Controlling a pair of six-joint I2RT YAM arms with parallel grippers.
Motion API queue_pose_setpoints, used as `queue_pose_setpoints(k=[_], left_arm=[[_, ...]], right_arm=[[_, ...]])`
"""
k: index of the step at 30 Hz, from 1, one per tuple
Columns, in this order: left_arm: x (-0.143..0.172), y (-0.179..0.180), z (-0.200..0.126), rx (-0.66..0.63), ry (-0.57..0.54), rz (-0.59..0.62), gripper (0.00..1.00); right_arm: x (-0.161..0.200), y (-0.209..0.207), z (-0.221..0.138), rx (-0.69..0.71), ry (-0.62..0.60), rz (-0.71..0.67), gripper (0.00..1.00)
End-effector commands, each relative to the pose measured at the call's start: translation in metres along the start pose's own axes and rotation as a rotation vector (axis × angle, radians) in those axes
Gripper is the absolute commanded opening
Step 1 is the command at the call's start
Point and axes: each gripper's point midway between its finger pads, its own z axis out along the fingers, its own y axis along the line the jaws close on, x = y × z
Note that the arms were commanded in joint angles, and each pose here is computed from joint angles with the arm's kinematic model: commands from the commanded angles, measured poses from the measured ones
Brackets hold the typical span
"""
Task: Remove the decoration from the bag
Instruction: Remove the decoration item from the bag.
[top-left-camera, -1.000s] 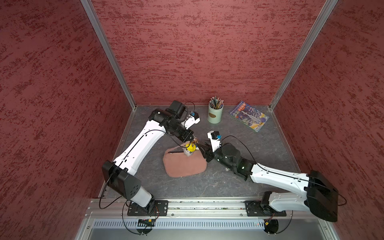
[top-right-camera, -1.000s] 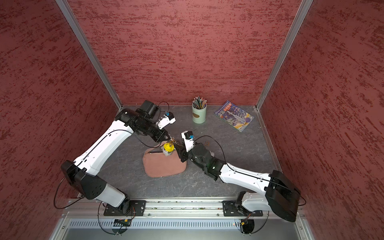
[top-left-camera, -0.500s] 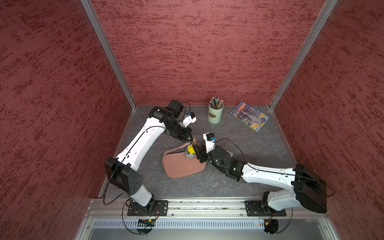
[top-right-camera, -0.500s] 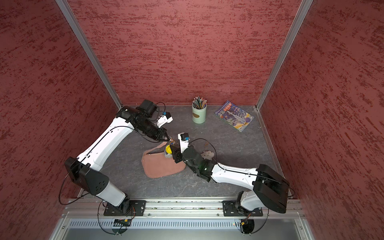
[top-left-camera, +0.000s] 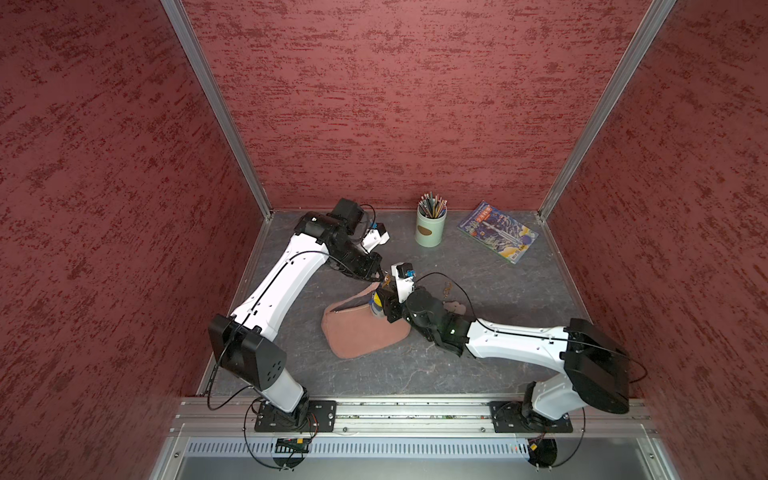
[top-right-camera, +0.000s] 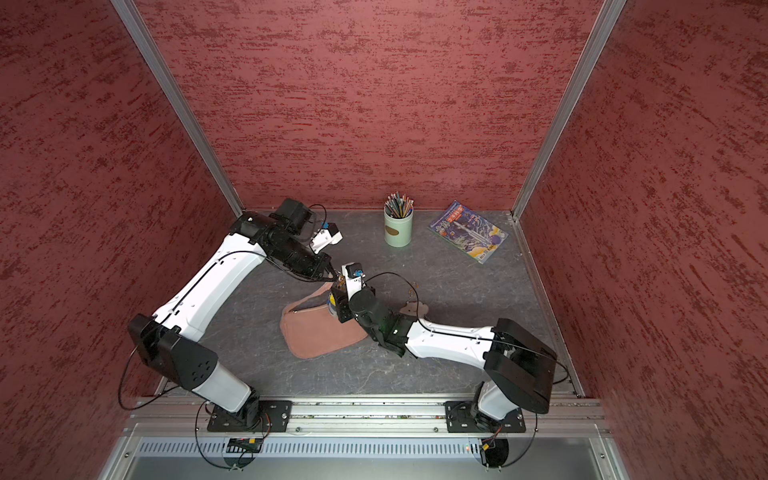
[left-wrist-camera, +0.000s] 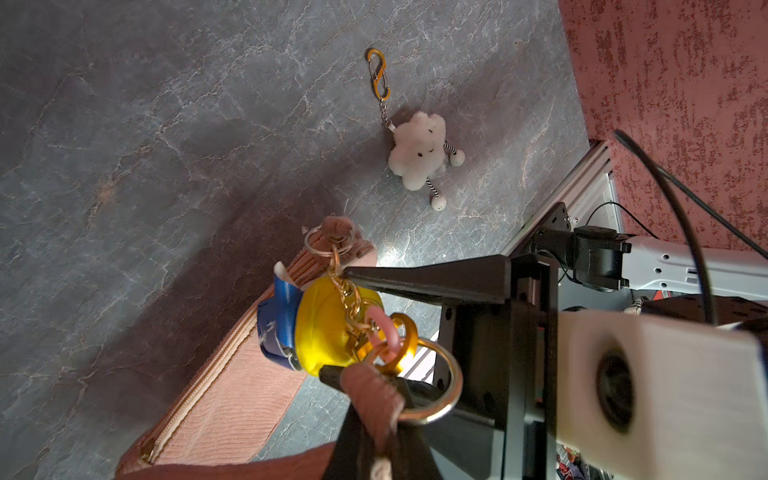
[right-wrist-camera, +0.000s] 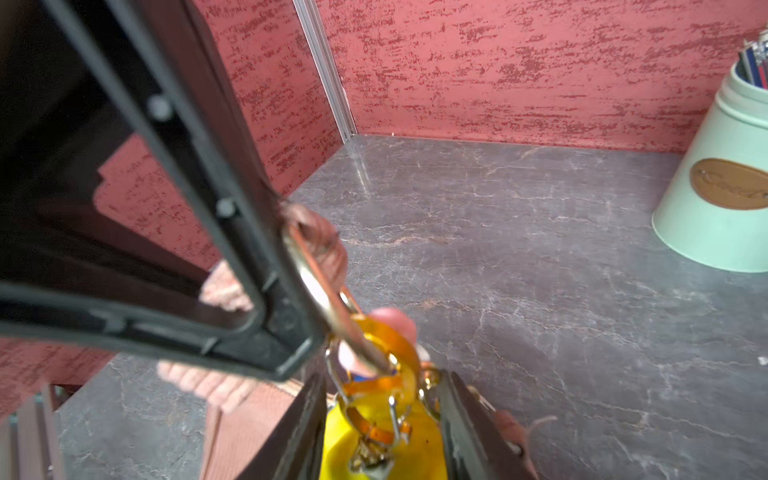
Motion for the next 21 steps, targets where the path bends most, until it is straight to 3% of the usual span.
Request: queue_pose_setpoints(k=[1,7,11,16,21], left_arm=[[0.002,0.000,0.001,0.021,0.008,-0.011,0.00],[0.008,0.016,0.000,-0.050,0.030,-0.020,0.00],[0.007,0.024,0.000,-0.096,0.029,-0.011,0.00],[0.009,0.022,0.006,-0.098,0.039,0.028,0.00],[0.014,0.020,0.021,-0.087,0.058,0.065,0.00]], right_arm=[[-0.007,-0.004,0.002,0.058,-0.003,-0.072,0.41],[-0.003,-0.005,-0.001,-0.004,0.064,-0.183,0.25],[0.007,-0.011,-0.009,-0.077,0.144,-0.232,0.21],[0.010,-0.003,-0.027,-0.266,0.224,-0.252,0.20],[0.018,0.018,-0.048,-0.544,0.346,-0.268,0.22]])
